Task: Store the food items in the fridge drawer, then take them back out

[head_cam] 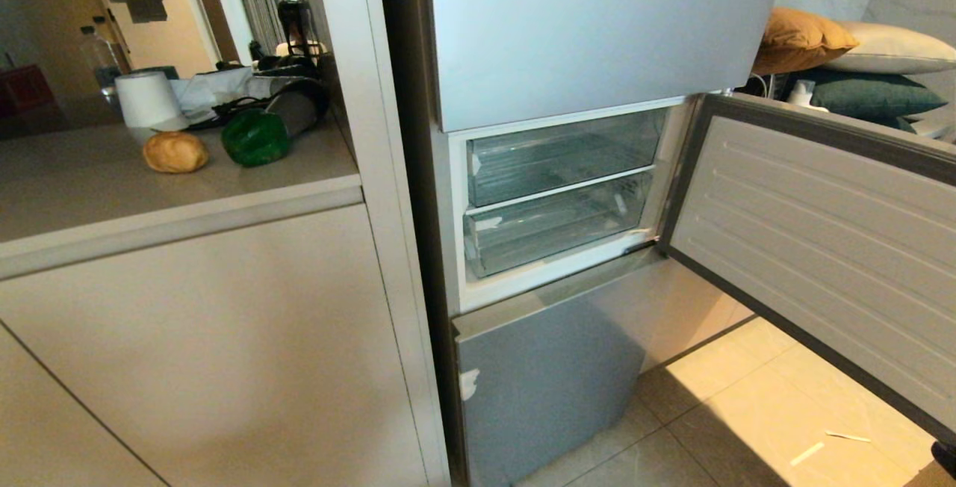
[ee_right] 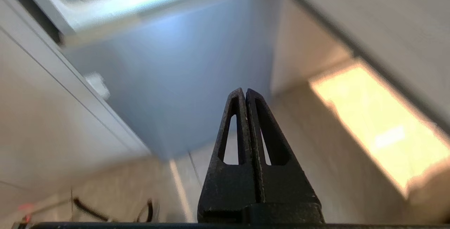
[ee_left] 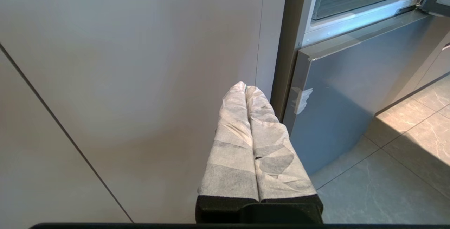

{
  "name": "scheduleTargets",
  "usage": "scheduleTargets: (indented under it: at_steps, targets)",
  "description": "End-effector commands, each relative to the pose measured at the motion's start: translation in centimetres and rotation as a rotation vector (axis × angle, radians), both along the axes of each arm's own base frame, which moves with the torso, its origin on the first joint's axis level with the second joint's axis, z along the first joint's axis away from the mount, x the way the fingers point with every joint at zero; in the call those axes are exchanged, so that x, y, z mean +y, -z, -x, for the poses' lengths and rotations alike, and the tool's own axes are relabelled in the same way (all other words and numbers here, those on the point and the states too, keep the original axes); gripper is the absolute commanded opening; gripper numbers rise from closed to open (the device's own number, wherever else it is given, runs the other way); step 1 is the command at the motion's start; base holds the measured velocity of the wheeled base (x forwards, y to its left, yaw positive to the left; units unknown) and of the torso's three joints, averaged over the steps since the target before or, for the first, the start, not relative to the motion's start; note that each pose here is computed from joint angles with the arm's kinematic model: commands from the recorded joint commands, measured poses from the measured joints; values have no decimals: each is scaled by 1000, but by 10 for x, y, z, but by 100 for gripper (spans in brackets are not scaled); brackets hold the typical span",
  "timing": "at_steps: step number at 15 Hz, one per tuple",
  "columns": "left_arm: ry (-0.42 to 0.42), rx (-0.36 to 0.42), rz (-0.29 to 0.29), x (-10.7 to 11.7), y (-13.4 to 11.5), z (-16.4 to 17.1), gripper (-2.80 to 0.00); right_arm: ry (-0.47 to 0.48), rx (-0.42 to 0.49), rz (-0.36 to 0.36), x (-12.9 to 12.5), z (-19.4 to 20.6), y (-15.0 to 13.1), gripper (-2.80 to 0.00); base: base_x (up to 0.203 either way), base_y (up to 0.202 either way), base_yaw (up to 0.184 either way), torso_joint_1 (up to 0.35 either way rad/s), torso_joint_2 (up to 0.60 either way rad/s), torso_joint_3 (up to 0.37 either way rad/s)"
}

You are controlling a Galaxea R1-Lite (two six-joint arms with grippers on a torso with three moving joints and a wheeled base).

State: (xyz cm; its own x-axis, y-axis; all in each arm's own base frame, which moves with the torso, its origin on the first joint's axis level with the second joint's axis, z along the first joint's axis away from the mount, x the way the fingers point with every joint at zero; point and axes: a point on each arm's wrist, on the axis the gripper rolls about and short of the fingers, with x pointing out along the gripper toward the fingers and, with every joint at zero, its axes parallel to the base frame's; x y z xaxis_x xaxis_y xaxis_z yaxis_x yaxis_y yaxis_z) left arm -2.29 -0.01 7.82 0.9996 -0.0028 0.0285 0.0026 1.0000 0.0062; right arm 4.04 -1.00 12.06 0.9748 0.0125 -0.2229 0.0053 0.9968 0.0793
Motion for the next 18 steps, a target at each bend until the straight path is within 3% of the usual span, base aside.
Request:
scheduleTargets:
  at_steps: [1, 3, 10, 18]
  targets:
    - [0, 10, 0, 0, 3, -1, -280, -12, -4, 24, 7, 9, 4, -280, 0, 0, 0, 0, 0, 0]
    - [0, 10, 0, 0, 3, -1, -280, -47, -9, 69, 10, 13, 9, -280, 0, 0, 0, 0, 0, 0]
    - [0, 10, 0, 0, 3, -1, -280, -43, -216, 138, 11, 63, 42, -280, 0, 0, 0, 0, 0, 0]
    - [0, 10, 0, 0, 3, -1, -280, -40, -218, 148, 10, 63, 46, -280, 0, 0, 0, 0, 0, 0]
